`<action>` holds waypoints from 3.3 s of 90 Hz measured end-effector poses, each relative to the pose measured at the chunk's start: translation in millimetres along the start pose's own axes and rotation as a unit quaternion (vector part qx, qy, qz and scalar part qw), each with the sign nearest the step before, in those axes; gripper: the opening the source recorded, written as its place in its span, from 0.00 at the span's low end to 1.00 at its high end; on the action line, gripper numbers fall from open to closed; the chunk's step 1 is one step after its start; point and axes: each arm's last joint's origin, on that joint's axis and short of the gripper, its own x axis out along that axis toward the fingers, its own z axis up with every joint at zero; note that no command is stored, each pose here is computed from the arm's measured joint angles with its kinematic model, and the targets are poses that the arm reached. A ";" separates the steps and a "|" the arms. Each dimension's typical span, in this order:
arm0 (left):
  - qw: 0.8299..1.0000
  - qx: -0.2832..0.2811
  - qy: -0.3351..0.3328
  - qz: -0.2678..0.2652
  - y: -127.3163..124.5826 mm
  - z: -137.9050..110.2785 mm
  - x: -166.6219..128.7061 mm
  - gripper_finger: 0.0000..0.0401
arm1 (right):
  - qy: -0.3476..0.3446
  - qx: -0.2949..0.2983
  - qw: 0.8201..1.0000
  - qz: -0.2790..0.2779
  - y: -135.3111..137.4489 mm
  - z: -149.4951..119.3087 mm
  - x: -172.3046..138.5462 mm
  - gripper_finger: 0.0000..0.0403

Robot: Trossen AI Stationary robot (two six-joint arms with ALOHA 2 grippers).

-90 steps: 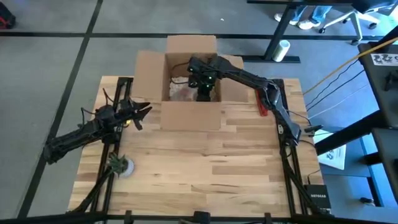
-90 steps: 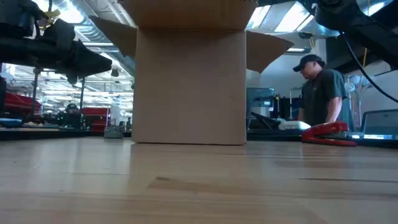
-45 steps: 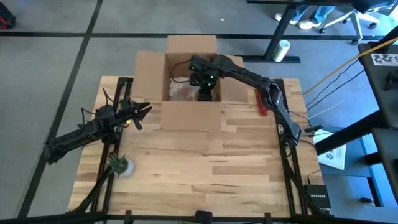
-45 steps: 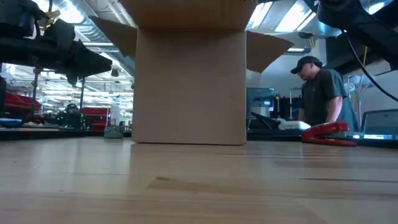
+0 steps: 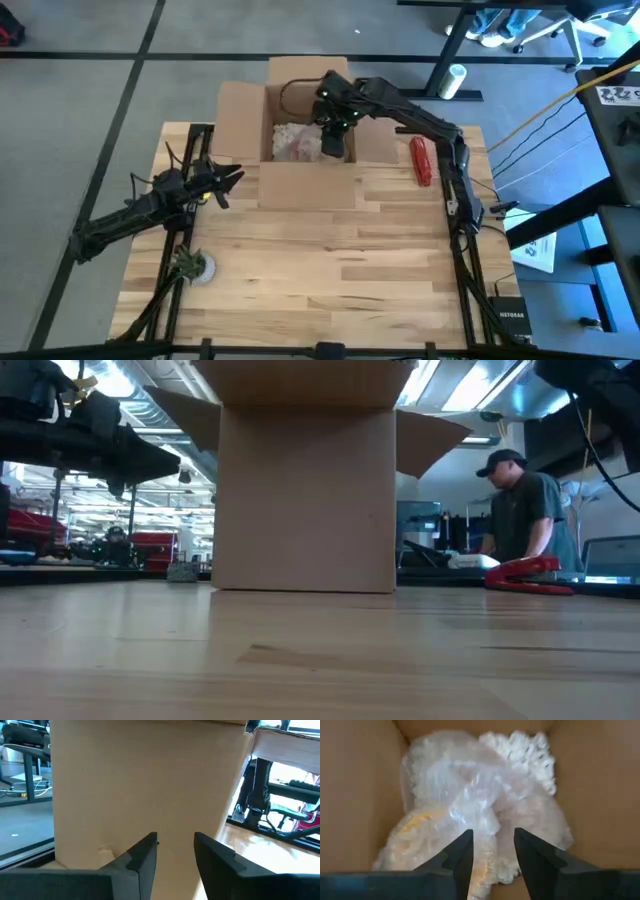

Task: Wrap mug
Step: Return to Home Position

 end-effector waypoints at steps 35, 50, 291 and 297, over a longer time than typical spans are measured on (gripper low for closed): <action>1.000 0.000 0.000 0.000 0.0 0.0 0.0 0.28 | -0.095 0.013 0.995 0.013 13.8 -5.0 -81.7 0.12; 1.000 0.000 0.000 0.000 0.0 0.0 0.0 0.28 | -0.073 0.021 0.996 0.040 28.9 -20.7 -111.3 0.03; 0.999 -0.038 -0.001 0.001 0.0 0.1 0.0 0.28 | -0.295 0.151 0.938 0.104 126.9 -303.9 -24.2 0.00; 1.000 -0.026 -0.002 0.006 0.3 0.1 0.0 0.28 | -0.308 0.151 0.934 0.104 127.0 -303.7 -27.3 0.00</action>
